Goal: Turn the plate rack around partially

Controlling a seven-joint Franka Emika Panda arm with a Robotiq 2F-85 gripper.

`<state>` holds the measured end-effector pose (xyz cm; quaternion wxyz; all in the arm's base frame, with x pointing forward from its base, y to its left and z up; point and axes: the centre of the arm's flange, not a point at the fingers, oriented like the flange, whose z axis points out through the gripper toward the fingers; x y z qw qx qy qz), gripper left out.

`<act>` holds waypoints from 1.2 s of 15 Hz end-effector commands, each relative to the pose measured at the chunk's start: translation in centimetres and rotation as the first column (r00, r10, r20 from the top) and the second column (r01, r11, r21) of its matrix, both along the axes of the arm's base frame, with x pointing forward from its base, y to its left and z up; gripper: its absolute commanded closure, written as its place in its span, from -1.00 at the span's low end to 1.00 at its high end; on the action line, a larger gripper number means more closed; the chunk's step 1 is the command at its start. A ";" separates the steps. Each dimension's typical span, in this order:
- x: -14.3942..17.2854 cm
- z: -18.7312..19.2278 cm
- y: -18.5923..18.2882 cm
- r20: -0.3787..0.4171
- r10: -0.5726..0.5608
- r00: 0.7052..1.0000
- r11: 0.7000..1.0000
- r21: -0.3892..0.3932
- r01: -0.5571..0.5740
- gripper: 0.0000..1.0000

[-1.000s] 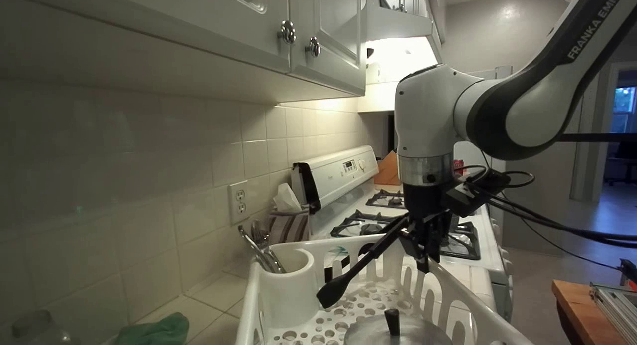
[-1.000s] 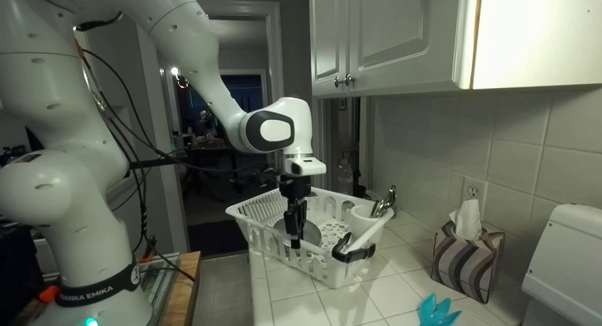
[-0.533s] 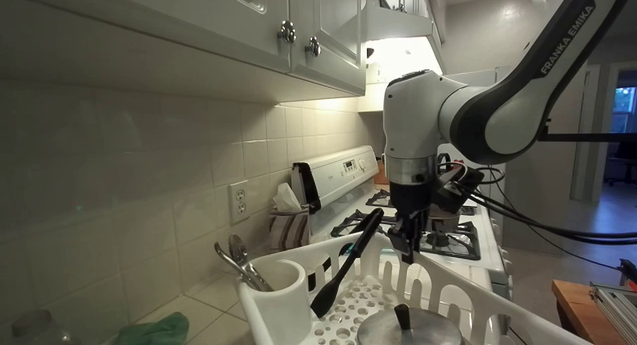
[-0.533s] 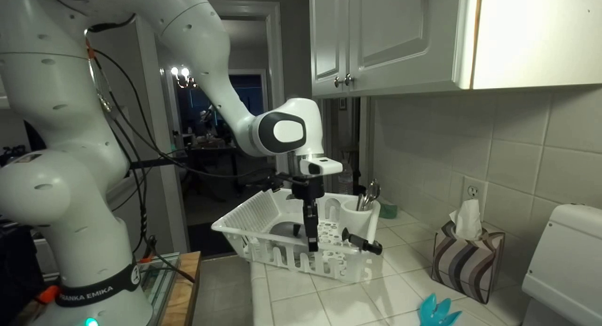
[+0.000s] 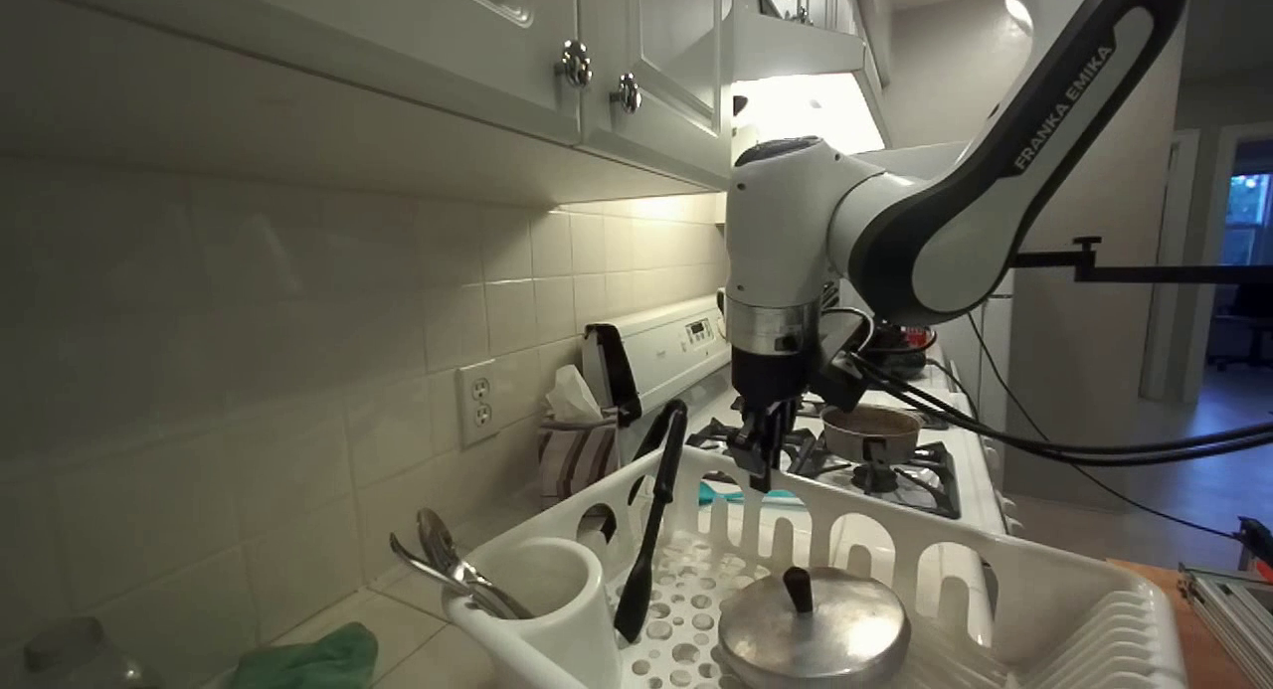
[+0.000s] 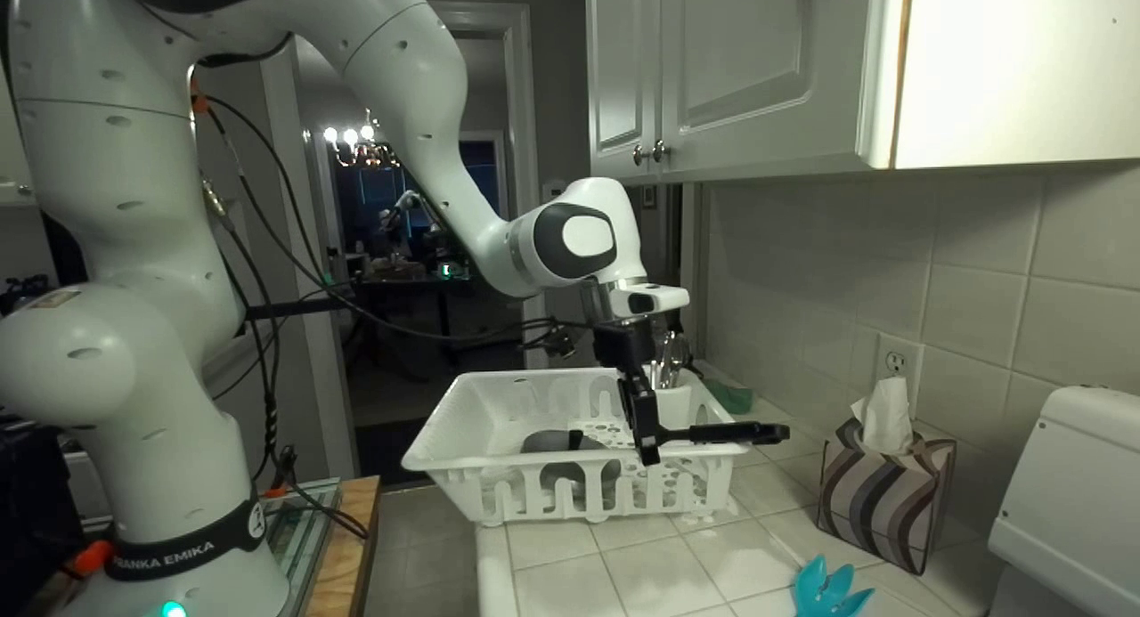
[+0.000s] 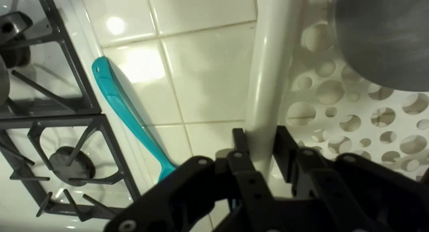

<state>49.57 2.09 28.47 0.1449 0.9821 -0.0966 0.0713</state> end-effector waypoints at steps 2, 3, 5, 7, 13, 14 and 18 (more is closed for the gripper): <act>2.8 1.3 -0.3 0.063 0.047 0.997 0.998 -0.049 -0.044 0.87; 3.1 1.5 -0.4 0.072 0.047 0.996 0.998 -0.053 -0.044 0.87; 3.5 1.8 -0.3 0.085 0.055 0.995 0.997 -0.057 -0.050 0.87; 3.5 1.5 0.2 0.091 0.072 0.993 0.996 -0.050 -0.068 0.87; 3.2 -0.5 1.8 0.073 0.118 0.990 0.993 -0.035 -0.116 0.87; 3.3 -0.6 2.0 0.075 0.123 0.990 0.992 -0.035 -0.121 0.87; 4.1 -0.6 2.3 0.094 0.137 0.986 0.990 -0.037 -0.134 0.87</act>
